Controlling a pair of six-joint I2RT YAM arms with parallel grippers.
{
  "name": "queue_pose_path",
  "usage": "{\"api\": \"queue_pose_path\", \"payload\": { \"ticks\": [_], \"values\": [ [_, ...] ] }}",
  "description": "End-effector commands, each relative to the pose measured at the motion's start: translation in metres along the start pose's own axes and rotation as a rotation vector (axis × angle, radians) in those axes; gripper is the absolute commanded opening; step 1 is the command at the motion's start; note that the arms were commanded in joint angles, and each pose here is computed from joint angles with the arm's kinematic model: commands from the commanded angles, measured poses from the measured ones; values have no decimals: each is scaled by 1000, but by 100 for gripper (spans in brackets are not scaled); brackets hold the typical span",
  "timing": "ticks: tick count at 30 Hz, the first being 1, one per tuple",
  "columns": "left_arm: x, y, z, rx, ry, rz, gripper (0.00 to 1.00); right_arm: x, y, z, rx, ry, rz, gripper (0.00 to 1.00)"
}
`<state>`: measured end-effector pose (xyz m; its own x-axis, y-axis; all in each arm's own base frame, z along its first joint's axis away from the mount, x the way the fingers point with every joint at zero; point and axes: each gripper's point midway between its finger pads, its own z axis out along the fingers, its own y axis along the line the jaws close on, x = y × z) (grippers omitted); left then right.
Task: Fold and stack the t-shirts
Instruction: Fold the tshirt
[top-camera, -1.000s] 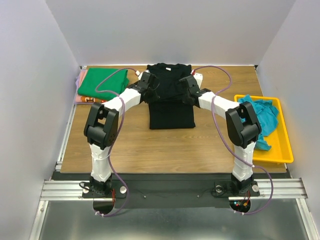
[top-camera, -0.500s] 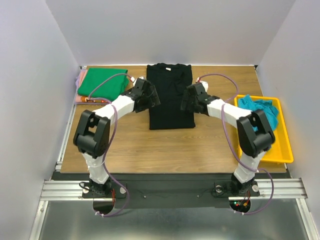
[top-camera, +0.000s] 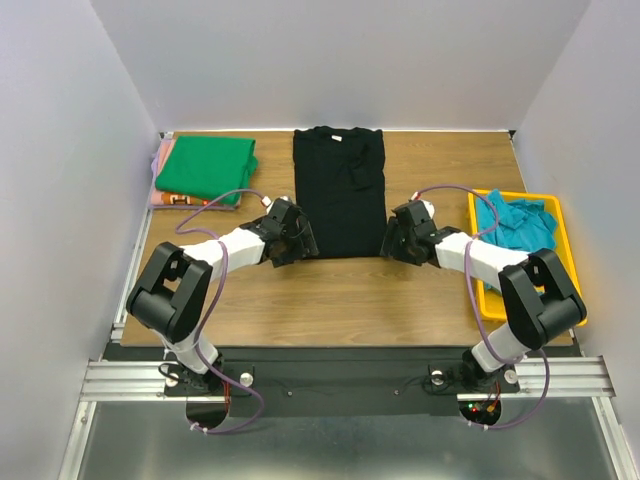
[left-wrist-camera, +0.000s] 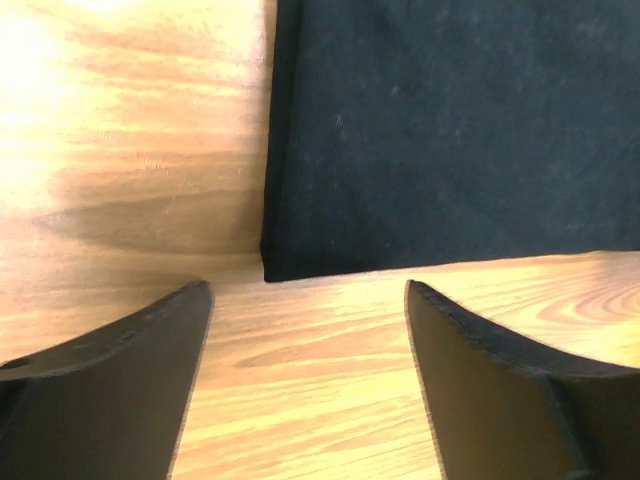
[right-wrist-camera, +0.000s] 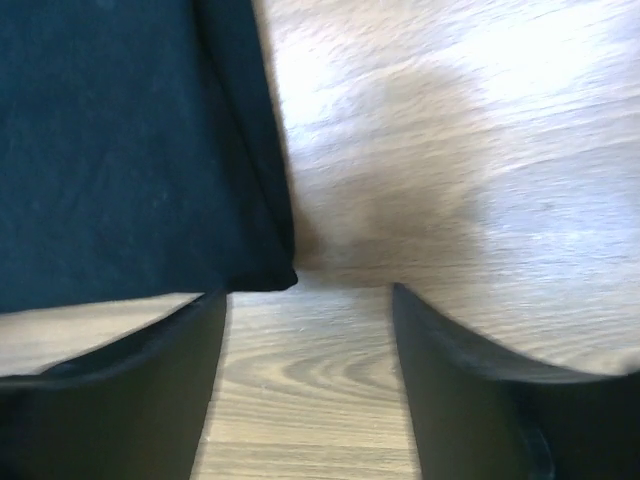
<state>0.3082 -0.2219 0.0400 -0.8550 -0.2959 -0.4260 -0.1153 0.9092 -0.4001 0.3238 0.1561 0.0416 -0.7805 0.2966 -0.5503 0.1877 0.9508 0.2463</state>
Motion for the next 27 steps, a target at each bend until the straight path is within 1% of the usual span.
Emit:
{"api": "queue_pose_path", "payload": {
  "ticks": [1, 2, 4, 5, 6, 7, 8, 9, 10, 11, 12, 13, 14, 15, 16, 17, 18, 19, 20, 22, 23, 24, 25, 26, 27],
  "values": [
    [-2, -8, 4, 39, -12, -6, 80, -12, 25, 4, -113, -43, 31, 64],
    [1, -6, 7, 32, -3, -8, 72, -10, 26, 6, -119, -35, 28, 61],
    [4, -5, 9, 27, 5, -4, 66, -7, 29, 14, -128, -19, 25, 59],
    [4, -4, 10, 25, 7, -4, 66, -5, 29, 16, -126, -15, 23, 58],
    [6, -4, 12, 21, 12, -1, 61, -5, 31, 18, -134, -11, 24, 56],
    [6, -2, 13, 16, 11, 1, 61, -1, 31, 23, -131, 3, 19, 55],
    [6, -2, 14, 11, 10, 1, 53, -1, 32, 25, -137, 3, 20, 52],
    [6, -1, 15, 8, 12, 2, 49, -1, 34, 27, -142, 7, 19, 49],
    [6, -1, 16, 5, 13, 2, 44, 2, 34, 31, -141, 16, 19, 44],
    [6, -1, 17, 2, 12, 4, 21, 3, 34, 32, -146, 18, 17, 36],
    [5, -1, 19, -1, 13, 13, 10, 5, 35, 33, -153, 28, 15, 24],
    [0, -2, 20, -9, -1, 15, 0, 7, 34, 35, -150, 32, 7, 18],
    [0, 0, 23, -21, 2, 20, 0, 11, 32, 36, -144, 38, 3, 13],
    [-2, 10, 24, -75, -10, 22, 0, 12, 29, 36, -135, 40, 2, 9],
    [-2, 11, 24, -84, -10, 27, 0, 14, 27, 36, -133, 39, 2, 6],
    [-2, 12, 21, -82, -17, 19, 0, 16, 26, 34, -136, 44, 7, 0],
    [-1, 14, 20, -80, -19, 19, 0, 16, 27, 30, -146, 41, 10, 0],
    [-2, 11, 17, -63, -35, 12, 0, 27, 18, 27, -134, 57, 12, 0],
    [5, 14, 9, -54, -42, 12, 0, 20, 20, 15, -151, 22, 32, 0],
    [10, 12, 0, -33, -65, -8, 0, 27, 12, 3, -156, 12, 39, 0],
    [29, 15, -3, -35, -45, 7, 0, 45, 3, -4, -159, 47, 45, 0],
    [30, 7, -14, 1, -64, 4, 0, 43, 6, -18, -201, 29, 54, 0],
    [36, 4, -19, 9, -69, -8, 0, 62, -2, -25, -203, 67, 57, 0],
    [53, -3, -30, 42, -58, 15, 0, 70, 0, -34, -236, 89, 60, 1],
    [62, -6, -35, 55, -52, 16, 0, 77, 0, -41, -248, 100, 62, 0]
  ]
}}
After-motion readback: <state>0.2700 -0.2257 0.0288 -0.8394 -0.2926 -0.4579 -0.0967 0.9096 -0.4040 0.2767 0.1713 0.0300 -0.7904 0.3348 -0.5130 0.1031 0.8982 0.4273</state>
